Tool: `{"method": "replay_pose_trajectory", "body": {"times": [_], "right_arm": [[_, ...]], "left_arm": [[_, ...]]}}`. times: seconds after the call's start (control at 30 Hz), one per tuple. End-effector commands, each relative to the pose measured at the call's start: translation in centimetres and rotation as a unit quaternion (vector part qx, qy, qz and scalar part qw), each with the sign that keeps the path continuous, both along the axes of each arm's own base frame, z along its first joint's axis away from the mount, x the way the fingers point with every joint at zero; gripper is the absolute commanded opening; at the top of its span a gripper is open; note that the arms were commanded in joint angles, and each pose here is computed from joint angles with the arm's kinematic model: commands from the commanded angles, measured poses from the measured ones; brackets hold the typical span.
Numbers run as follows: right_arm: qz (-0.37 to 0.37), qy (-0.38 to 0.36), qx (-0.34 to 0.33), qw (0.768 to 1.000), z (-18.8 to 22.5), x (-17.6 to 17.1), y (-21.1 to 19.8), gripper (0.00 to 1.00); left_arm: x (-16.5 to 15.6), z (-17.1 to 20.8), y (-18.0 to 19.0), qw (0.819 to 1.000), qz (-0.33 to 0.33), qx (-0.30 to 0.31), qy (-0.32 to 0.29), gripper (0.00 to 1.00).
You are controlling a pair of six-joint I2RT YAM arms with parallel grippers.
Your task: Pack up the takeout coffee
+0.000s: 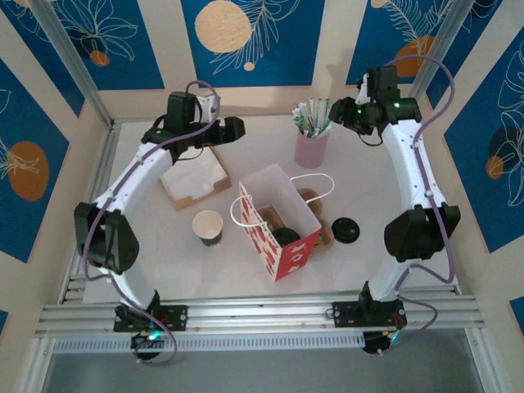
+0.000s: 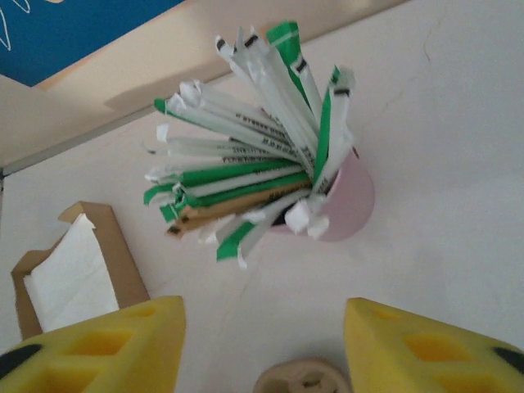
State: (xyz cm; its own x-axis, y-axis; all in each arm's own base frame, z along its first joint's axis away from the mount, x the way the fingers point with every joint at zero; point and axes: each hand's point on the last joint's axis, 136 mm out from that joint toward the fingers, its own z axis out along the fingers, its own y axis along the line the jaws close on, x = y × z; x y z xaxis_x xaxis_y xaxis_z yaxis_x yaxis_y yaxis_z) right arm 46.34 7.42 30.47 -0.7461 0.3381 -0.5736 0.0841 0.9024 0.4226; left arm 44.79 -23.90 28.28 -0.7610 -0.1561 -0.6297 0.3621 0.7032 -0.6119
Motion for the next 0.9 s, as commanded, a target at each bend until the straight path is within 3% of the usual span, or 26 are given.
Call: {"method": "replay_pose_trajectory", "body": {"times": [0.0, 0.23, 0.5, 0.87], "right_arm": [[0.015, -0.020, -0.008, 1.000, 0.5, 2.2, 0.8, 0.47], [0.026, 0.024, -0.033, 0.999, -2.0, 4.9, 1.4, 0.41], [0.015, 0.067, -0.072, 0.995, -4.3, 3.9, 0.4, 0.41], [0.026, 0.087, -0.060, 0.994, -5.4, 3.5, 1.1, 0.37]], "left_arm": [[1.2, 0.8, -1.0, 0.999, -0.028, -0.020, -0.015, 0.82], [2.8, -0.6, -2.1, 0.999, -0.041, -0.033, -0.003, 0.76], [3.0, -1.9, -2.4, 0.998, -0.047, -0.034, 0.009, 0.76], [2.9, -2.4, -2.5, 0.998, -0.049, -0.040, 0.014, 0.76]]}}
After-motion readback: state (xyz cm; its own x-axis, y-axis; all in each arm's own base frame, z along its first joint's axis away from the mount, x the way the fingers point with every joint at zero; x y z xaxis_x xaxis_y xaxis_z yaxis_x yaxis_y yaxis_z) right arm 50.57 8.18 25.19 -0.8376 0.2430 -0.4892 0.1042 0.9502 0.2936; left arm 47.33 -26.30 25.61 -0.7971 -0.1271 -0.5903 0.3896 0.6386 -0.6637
